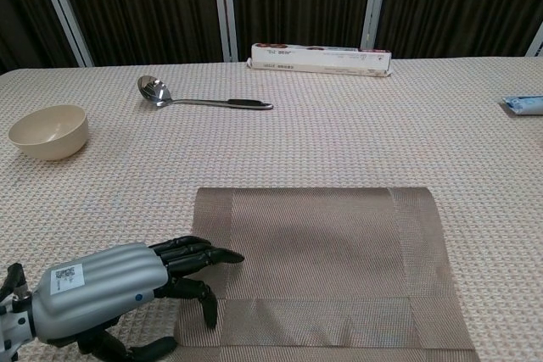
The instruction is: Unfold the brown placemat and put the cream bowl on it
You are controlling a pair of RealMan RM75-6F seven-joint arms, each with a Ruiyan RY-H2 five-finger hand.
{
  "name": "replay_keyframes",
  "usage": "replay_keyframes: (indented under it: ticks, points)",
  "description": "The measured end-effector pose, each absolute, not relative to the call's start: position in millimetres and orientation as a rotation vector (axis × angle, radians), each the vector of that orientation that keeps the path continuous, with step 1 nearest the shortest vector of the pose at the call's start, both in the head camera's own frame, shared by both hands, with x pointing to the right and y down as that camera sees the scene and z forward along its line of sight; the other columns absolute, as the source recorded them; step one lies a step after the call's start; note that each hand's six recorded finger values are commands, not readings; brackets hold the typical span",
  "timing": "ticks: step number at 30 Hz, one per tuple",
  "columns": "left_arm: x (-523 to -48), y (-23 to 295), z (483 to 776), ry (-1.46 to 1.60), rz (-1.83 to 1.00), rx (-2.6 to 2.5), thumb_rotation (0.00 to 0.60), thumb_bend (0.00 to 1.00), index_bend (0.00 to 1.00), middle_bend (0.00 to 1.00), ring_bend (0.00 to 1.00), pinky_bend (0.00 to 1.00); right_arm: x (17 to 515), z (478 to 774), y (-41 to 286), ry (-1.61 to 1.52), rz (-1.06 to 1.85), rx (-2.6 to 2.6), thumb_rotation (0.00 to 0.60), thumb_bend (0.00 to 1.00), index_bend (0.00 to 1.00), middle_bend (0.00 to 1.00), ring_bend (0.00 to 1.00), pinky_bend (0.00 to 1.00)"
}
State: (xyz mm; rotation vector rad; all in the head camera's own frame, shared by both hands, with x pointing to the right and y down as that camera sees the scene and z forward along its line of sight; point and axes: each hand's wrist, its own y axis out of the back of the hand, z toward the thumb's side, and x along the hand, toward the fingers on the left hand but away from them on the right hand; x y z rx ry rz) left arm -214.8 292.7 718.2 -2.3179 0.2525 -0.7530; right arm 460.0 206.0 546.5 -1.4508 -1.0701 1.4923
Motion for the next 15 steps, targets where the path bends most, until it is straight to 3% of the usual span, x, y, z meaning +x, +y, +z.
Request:
replay_keyframes:
  ticks: [7,15]
  points:
    - [-215.9,289.2,719.0,0.279,-0.754,-2.313,0.6,0.44,0.55,0.0,0.0,0.0,459.8,546.4,206.0,-1.072,1.491,-1.455,0.6,0.0,0.0,0.0,0.0,0.0]
    - [-213.1,282.0,717.3,0.318,-0.74,-2.305,0.6,0.44,0.56,0.0,0.0,0.0,459.2,546.7,206.1,-1.071,1.49,-1.461,0.6,0.0,0.0,0.0,0.0,0.0]
